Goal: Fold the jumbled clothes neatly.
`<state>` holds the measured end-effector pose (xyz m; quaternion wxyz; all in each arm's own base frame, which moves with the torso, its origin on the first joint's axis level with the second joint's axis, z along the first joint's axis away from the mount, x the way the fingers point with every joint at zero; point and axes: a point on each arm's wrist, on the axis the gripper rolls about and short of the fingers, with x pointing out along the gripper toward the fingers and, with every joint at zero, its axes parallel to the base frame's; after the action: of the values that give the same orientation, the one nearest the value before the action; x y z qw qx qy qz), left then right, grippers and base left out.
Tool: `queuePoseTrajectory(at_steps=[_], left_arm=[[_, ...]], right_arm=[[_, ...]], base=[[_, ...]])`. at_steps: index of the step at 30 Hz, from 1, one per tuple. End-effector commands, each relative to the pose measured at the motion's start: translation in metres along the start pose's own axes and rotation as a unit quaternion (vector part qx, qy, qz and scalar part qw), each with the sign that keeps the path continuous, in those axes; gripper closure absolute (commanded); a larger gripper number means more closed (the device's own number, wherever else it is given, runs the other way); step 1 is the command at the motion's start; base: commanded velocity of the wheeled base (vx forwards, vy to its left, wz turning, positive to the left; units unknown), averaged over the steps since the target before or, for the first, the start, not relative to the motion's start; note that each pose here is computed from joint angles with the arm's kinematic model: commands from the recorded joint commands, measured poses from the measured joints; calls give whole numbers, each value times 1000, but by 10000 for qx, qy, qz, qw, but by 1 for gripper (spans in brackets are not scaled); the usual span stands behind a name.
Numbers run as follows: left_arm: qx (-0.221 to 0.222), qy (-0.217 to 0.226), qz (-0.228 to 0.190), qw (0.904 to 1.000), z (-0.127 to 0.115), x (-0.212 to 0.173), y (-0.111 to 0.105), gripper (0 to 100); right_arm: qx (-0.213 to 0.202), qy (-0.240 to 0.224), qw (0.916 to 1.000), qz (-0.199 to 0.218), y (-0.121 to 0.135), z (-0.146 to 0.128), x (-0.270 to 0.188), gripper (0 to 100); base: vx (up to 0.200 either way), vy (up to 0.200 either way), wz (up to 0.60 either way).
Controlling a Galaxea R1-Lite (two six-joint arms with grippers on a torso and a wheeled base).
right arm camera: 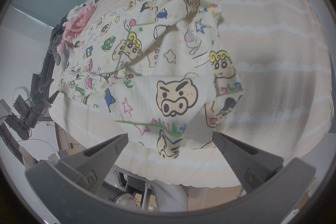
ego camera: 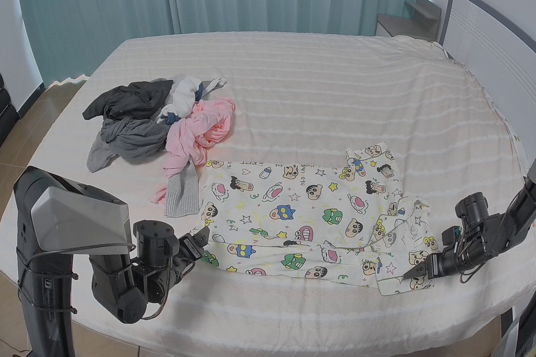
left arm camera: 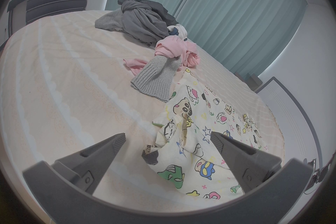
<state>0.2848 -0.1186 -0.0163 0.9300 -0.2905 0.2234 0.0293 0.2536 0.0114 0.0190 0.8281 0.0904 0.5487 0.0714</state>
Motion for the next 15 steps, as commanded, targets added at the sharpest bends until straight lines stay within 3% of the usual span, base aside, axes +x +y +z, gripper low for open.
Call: queuePoseTrajectory(at_steps=[1, 5, 7, 12, 15], left_arm=[[3, 11, -3, 10000, -1, 0, 0, 0], [6, 10, -4, 10000, -1, 0, 0, 0], [6, 10, -4, 10000, -1, 0, 0, 0], [6, 10, -4, 10000, -1, 0, 0, 0], [6, 10, -4, 10000, -1, 0, 0, 0]], right_arm=[[-12, -441, 9990, -11, 1, 1, -25, 0], [-29, -653, 9979, 10, 3, 4, -34, 0], [82, -977, 9950, 180, 13, 11, -48, 0], [333, -925, 9939, 492, 34, 19, -41, 0], [282, -764, 9953, 529, 41, 20, -30, 0]], base=[[0, 0, 0], [0, 0, 0], [0, 0, 0], [0, 0, 0], [0, 0, 0]])
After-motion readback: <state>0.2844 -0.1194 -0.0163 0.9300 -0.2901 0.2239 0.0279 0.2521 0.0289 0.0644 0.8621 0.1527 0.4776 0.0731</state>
